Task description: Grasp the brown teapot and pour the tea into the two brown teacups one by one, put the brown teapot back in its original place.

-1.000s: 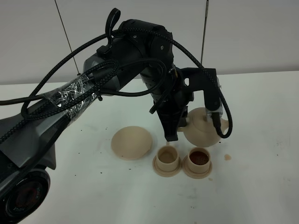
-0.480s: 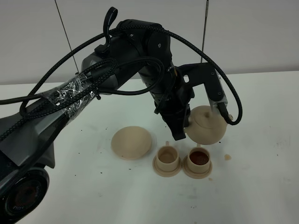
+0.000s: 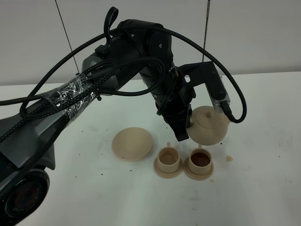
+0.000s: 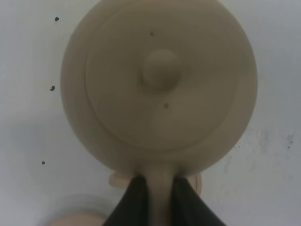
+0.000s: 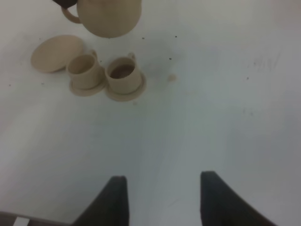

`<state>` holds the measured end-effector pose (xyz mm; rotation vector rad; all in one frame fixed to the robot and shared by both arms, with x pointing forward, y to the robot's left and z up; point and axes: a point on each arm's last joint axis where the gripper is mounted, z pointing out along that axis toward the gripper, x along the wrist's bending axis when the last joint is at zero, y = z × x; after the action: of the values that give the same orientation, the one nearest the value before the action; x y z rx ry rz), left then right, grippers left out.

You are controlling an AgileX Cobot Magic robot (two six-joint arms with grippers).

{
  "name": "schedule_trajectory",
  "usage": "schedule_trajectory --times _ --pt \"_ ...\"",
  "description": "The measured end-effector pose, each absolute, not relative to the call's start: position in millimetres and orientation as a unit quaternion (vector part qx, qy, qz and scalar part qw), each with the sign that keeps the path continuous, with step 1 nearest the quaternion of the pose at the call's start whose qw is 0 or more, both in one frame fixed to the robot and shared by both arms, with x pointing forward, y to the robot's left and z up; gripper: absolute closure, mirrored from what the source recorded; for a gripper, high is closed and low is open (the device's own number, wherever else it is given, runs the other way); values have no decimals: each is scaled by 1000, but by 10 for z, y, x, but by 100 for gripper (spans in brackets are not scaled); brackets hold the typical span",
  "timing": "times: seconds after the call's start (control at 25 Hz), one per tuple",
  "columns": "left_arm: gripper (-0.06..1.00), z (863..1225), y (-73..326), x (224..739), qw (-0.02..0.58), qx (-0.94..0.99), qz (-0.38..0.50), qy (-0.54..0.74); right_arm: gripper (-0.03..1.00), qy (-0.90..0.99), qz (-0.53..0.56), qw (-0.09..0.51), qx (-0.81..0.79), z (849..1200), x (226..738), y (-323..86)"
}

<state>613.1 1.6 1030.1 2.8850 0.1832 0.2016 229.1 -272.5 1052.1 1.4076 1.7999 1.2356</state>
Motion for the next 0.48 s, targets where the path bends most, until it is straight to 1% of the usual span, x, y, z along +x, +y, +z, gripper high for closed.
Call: schedule_trajectory --times 0.48 --pt "77 10257 39 6102 113 990 61 62 62 667 458 269 522 10521 2291 -2725"
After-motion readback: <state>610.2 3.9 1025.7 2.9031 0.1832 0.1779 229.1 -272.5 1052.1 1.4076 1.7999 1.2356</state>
